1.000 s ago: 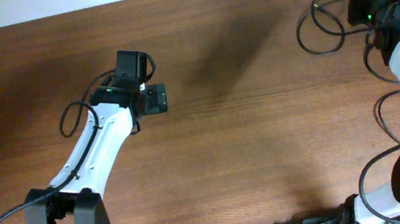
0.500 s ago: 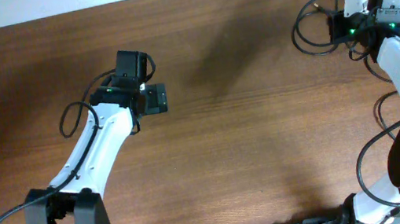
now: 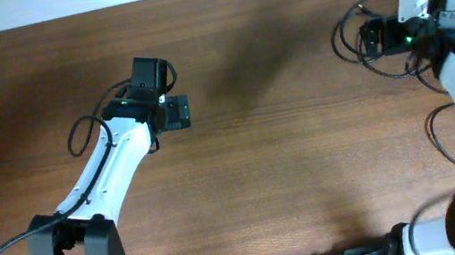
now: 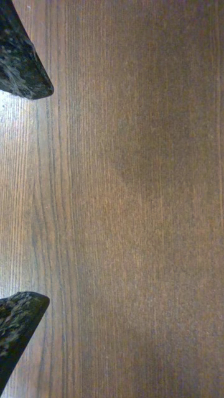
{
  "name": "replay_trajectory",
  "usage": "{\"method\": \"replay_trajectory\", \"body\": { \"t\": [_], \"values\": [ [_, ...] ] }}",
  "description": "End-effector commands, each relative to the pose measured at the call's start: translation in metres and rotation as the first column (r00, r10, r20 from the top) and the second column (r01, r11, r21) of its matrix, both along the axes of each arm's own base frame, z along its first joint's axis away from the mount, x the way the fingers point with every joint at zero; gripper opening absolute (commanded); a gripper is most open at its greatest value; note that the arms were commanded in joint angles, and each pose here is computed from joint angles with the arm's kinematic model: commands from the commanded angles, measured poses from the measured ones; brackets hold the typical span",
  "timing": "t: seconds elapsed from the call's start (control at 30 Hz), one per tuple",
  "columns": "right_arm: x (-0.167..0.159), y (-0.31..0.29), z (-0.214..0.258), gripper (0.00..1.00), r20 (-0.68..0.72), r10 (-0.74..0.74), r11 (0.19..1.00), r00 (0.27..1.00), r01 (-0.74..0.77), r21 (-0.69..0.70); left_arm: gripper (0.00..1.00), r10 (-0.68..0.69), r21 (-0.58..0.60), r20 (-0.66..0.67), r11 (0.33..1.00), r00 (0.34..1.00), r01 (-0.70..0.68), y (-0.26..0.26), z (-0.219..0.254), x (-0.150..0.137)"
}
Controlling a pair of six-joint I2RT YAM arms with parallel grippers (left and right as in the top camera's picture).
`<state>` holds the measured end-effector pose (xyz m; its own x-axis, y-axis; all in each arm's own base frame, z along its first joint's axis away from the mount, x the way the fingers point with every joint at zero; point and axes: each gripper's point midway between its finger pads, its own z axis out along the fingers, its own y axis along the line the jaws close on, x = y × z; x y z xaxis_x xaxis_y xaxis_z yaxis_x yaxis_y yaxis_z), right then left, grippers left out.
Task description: Untangle cables
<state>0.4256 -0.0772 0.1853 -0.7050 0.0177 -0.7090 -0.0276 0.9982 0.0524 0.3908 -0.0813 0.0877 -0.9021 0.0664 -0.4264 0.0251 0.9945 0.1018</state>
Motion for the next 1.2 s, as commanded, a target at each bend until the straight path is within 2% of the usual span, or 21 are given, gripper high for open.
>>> {"method": "replay_trajectory", "body": {
  "t": [0.0,0.27,0.37,0.43,0.53,1.17],
  "values": [
    [-0.023,0.012,0.060,0.99,0.114,0.013,1.000,0.993,-0.012,-0.011,0.99,-0.002,0.020,0.001,1.000,1.000,0.002,0.004,-0.001,0.002],
    [-0.072,0.057,0.102,0.99,0.171,0.142,0.983,0.975,-0.160,0.095,0.99,-0.003,0.020,0.001,1.000,1.000,0.003,0.004,-0.001,0.002],
    [-0.083,0.061,0.089,0.99,0.104,0.141,0.980,0.985,-0.154,0.128,0.99,-0.003,0.020,0.001,1.000,1.000,0.003,0.004,-0.001,0.002],
    [-0.104,0.067,0.067,0.99,-0.023,0.139,0.974,0.990,-0.133,0.183,0.99,-0.003,0.020,0.001,1.000,1.000,0.003,0.004,-0.001,0.002],
    [-0.114,0.069,0.058,0.99,-0.078,0.140,0.971,0.987,-0.121,0.207,0.99,-0.003,0.020,0.001,1.000,1.000,0.003,0.004,-0.001,0.002],
    [-0.122,0.072,0.053,0.99,-0.120,0.143,0.968,0.983,-0.113,0.224,0.99,-0.003,0.020,0.001,1.000,1.000,0.003,0.004,-0.001,0.002]
  ]
}}
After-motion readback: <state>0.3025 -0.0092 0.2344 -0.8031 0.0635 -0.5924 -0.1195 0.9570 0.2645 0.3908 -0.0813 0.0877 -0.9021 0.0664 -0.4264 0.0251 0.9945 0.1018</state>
